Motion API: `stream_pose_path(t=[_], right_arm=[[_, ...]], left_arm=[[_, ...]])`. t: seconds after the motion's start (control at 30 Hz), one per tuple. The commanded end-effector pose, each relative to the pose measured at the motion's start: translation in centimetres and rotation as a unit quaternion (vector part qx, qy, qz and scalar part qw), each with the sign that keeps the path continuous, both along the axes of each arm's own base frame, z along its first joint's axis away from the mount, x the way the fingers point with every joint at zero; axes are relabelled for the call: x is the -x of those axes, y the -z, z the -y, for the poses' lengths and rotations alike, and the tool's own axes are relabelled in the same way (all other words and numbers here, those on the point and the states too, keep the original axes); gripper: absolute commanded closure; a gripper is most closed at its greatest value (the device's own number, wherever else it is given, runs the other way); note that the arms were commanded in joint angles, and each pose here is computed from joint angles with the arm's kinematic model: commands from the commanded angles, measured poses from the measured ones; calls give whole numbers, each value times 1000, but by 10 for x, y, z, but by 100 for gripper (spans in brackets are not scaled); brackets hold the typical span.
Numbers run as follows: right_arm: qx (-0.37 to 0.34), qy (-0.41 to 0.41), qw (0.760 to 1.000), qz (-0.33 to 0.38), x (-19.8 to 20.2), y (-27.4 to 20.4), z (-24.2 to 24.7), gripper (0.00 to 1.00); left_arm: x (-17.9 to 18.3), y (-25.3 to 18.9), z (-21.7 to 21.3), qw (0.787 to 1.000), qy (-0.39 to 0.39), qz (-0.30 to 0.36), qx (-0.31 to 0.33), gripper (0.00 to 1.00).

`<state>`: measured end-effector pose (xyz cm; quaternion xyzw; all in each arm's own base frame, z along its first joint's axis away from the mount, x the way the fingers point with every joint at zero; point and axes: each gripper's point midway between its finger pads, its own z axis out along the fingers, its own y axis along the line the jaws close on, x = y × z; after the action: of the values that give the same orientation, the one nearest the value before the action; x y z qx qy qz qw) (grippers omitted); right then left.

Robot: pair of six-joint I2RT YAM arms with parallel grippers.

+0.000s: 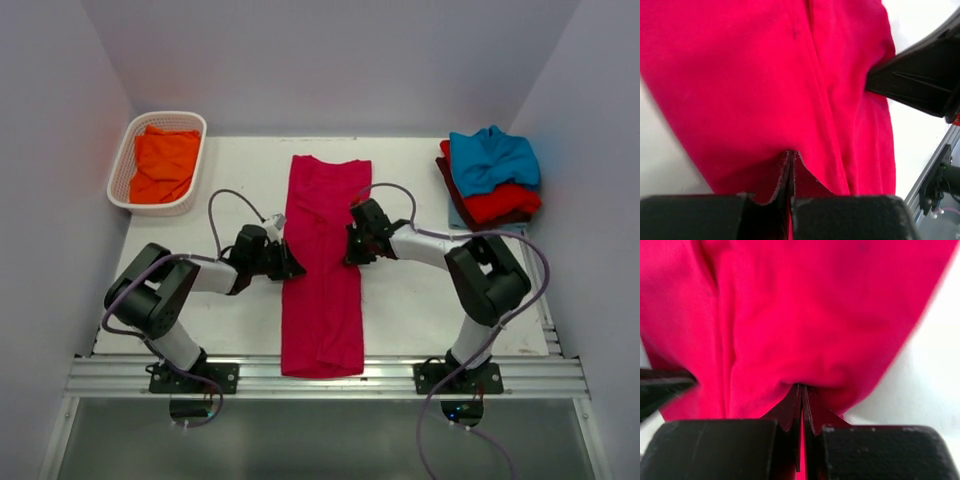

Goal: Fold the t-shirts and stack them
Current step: Rotate the tshirt 90 degrees

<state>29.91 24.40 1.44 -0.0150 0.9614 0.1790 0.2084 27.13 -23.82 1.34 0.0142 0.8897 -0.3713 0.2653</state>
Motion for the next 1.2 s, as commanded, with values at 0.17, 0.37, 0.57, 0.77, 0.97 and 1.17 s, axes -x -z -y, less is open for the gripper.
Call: stream_pose_path(t=[0.17,0.37,0.57,0.77,0.97,1.17], right_arm=[[89,64,993,50,-84,-1,22,100],[114,82,986,96,-128,-39,40,100],[96,84,984,126,-127,-78,47,100],[10,36,989,142,-64,-128,43,74],[-29,20,997,72,51,-104,70,46],[-94,44,994,-20,147,-75,84,47]], left_arm=[[-84,2,11,996,-25,60,-66,100],[-140,-28,-2,992,-50,90,-78,100],[-138,-53,-12,992,-56,97,-63,100],[-70,-119,4,993,-20,117,-2,58],[71,-72,-12,999,30,-22,27,35],[148,-39,-37,994,24,-105,31,27]])
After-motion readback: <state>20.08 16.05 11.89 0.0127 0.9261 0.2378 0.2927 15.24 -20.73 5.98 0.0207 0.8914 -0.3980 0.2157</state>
